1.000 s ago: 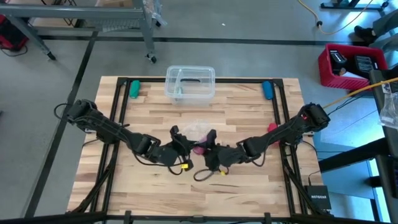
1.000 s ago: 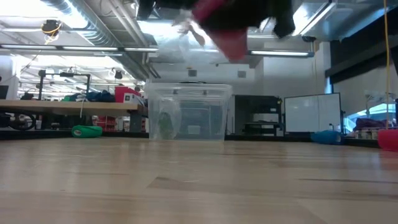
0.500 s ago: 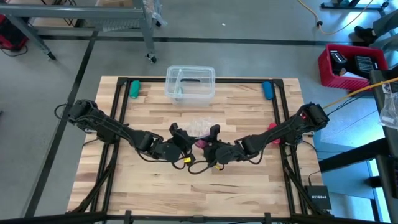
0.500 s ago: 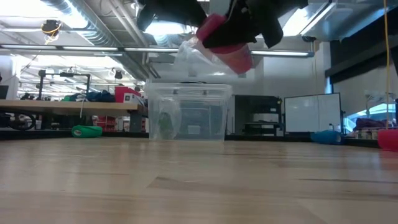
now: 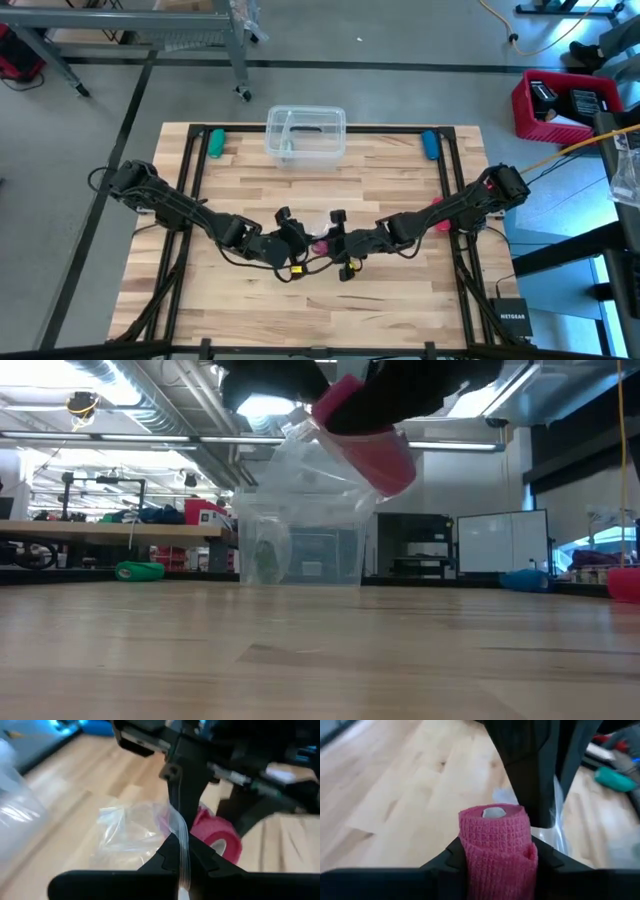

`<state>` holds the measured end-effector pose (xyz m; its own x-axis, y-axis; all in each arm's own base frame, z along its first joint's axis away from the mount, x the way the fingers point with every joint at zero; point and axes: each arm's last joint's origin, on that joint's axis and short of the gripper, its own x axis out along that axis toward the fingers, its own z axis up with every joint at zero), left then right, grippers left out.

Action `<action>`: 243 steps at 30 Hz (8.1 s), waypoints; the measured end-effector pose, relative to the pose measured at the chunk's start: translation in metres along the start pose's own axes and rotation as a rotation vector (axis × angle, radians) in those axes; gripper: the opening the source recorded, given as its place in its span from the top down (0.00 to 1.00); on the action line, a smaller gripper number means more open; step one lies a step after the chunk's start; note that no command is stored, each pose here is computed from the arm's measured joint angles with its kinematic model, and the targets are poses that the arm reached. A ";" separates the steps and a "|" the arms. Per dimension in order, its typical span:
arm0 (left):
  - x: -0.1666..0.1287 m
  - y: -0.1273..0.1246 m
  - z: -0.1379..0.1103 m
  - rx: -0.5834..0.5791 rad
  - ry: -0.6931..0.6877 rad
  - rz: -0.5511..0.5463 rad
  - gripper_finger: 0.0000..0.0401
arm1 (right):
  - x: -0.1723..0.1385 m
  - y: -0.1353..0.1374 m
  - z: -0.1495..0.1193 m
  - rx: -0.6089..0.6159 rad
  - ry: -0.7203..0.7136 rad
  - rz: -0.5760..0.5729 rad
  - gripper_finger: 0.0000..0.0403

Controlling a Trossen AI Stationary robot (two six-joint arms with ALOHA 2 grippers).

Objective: Roll bandage
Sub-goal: Put the rolled pink bandage into the transparent zip bag, then close the transparent zip bag

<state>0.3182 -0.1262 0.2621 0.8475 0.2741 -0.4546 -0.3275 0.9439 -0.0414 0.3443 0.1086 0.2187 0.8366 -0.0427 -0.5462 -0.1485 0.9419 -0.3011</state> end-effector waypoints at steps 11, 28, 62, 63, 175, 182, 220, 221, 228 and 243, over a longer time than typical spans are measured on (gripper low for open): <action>0.002 -0.005 -0.006 -0.119 0.088 -0.105 0.83 | 0.009 0.009 -0.010 0.078 0.049 0.146 0.69; -0.002 -0.020 -0.046 0.134 0.233 -0.018 0.68 | 0.022 0.014 -0.020 0.069 0.085 0.114 0.69; 0.041 -0.018 -0.070 0.157 0.238 0.110 0.95 | 0.022 0.012 -0.019 0.065 0.088 0.053 0.69; 0.040 -0.019 -0.071 0.159 0.238 0.107 0.95 | 0.022 0.011 -0.020 0.060 0.096 0.040 0.69; 0.033 -0.040 -0.023 0.171 0.063 0.077 0.92 | 0.012 0.010 -0.054 0.061 -0.028 0.064 0.98; 0.037 -0.036 -0.019 0.147 0.047 0.083 0.92 | 0.011 0.016 -0.056 0.070 -0.020 0.082 0.98; 0.032 -0.051 0.005 0.290 -0.152 0.003 0.92 | -0.127 0.011 -0.047 0.291 0.113 0.081 0.98; 0.030 -0.054 0.009 0.300 -0.180 0.002 0.92 | -0.126 0.014 -0.051 0.300 0.110 0.086 0.97; 0.001 -0.067 0.025 0.370 -0.281 0.054 0.92 | -0.107 0.028 -0.097 0.462 0.061 0.101 0.76; -0.001 -0.068 0.029 0.360 -0.318 0.042 0.92 | -0.075 0.042 -0.126 0.457 -0.337 0.091 0.44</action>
<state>0.3518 -0.1858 0.2907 0.9408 0.3027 -0.1525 -0.2460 0.9193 0.3072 0.2085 0.1096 0.1487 0.9640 0.0826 -0.2527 -0.0468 0.9884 0.1447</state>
